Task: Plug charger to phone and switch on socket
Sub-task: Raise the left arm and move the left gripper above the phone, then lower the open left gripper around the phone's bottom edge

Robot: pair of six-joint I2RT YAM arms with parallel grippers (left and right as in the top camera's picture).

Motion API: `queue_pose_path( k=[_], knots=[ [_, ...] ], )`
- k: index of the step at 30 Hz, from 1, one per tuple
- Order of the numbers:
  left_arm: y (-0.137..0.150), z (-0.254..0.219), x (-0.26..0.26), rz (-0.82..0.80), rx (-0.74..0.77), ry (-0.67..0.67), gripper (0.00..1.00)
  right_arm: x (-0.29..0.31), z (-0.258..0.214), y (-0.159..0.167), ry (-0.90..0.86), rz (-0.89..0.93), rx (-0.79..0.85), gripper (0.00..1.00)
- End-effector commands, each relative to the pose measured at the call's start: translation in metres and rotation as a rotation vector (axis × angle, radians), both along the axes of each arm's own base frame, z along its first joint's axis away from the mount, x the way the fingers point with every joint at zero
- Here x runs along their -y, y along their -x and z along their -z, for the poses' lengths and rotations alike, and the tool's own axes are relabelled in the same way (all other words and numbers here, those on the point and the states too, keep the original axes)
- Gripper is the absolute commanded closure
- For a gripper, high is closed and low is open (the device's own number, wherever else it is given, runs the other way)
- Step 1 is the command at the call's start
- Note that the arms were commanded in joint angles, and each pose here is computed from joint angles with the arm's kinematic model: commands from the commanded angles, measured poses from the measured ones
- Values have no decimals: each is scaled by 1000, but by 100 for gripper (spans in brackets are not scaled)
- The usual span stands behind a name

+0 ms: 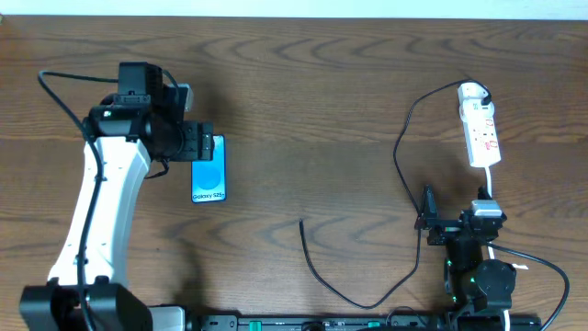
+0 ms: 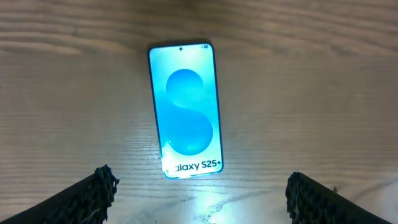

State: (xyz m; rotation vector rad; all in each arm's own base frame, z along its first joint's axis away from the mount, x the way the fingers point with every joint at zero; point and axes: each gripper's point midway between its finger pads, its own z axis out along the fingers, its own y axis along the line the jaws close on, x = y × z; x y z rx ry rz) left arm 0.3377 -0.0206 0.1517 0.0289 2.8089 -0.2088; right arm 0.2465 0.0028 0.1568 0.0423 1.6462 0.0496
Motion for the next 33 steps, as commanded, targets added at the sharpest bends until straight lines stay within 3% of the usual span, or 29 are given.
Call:
queue_pose_path(
  k=[1,10,11,12,13,15,17,33],
  knots=[
    [-3,-2,2,12,-2,6,10,-2,0,0,12,-9,2,1],
    [-3,-1,3,12,-2,7,10,-2,0,0,12,-9,2,1],
    [-2,-1,3,12,-3,7,21,-2,0,0,12,-9,2,1],
    [-3,-1,3,12,-2,7,43,-2,0,0,12,-9,2,1],
    [-4,-2,3,12,1,7,58,-2,0,0,12,-9,2,1],
    [-4,-2,3,12,3,7,63,-2,0,0,12,-9,2,1],
    [-4,-2,3,4,1,10,5,-2,0,0,12,-9,2,1],
    [-3,20,-6,-125,-87,-6,2,-2,0,0,11,-8,2,1]
  ],
)
